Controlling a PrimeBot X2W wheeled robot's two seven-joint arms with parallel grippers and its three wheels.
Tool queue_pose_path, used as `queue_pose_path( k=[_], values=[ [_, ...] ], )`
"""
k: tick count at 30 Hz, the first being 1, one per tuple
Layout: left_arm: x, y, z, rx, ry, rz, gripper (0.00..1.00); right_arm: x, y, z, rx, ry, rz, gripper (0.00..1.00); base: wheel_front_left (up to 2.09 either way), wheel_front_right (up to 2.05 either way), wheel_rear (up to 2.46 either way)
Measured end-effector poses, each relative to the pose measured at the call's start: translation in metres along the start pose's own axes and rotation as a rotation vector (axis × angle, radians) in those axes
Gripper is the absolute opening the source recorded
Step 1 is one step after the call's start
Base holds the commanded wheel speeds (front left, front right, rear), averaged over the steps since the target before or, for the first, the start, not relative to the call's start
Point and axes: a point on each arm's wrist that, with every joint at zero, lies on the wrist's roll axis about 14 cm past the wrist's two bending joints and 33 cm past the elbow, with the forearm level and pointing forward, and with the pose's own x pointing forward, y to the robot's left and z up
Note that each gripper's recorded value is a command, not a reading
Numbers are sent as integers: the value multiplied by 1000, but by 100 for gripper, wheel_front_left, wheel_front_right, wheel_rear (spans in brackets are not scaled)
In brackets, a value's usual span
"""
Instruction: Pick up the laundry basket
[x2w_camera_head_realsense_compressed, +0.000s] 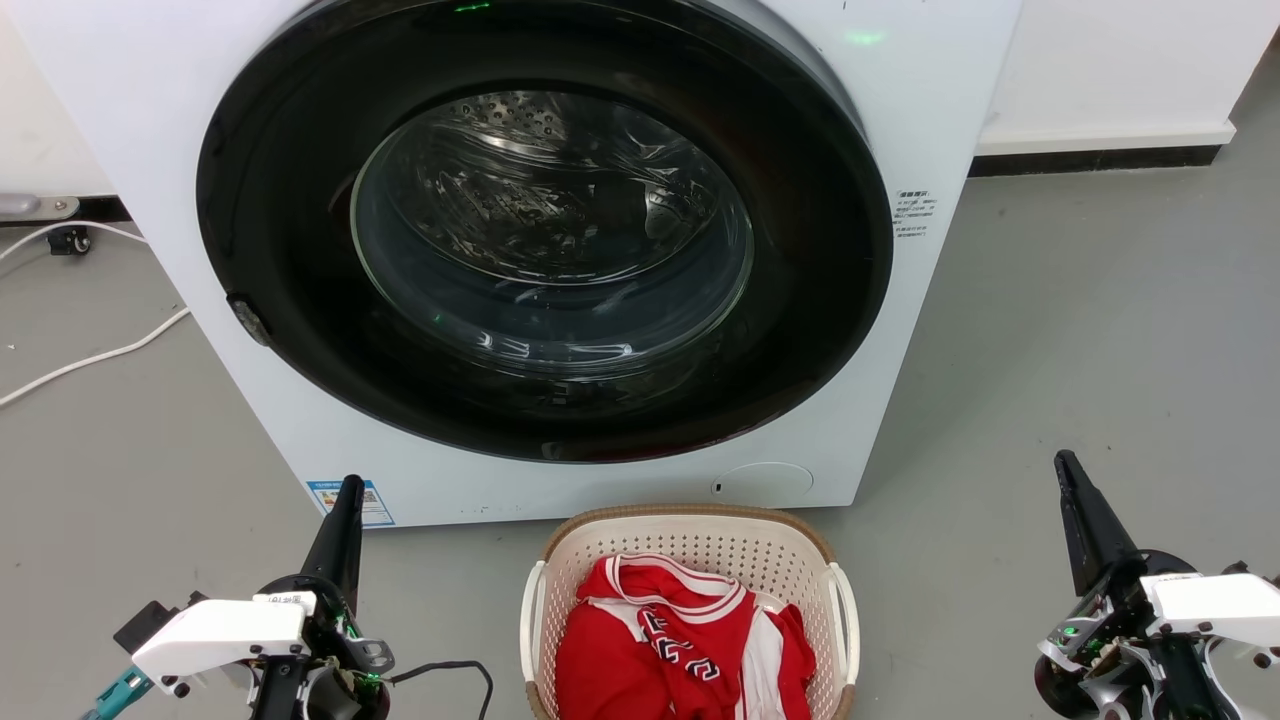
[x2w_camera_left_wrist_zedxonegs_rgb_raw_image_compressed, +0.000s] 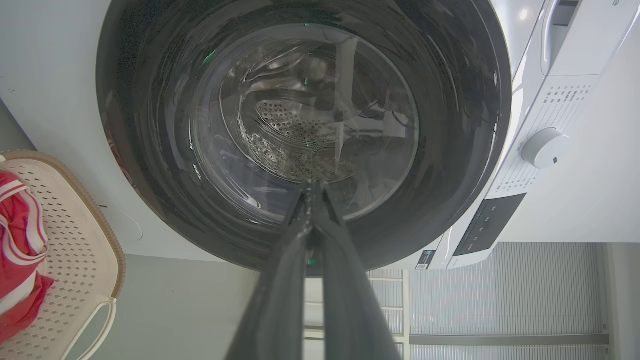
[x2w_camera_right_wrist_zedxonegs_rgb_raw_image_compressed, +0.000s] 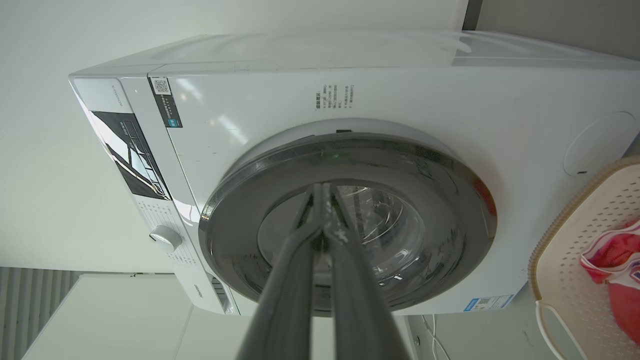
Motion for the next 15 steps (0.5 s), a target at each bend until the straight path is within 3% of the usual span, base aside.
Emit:
queue_pose_path(
  k=[15],
  values=[
    [0,0,0,0,0,0,0,0,0,0,0,0,0,0,0,0,0]
  ],
)
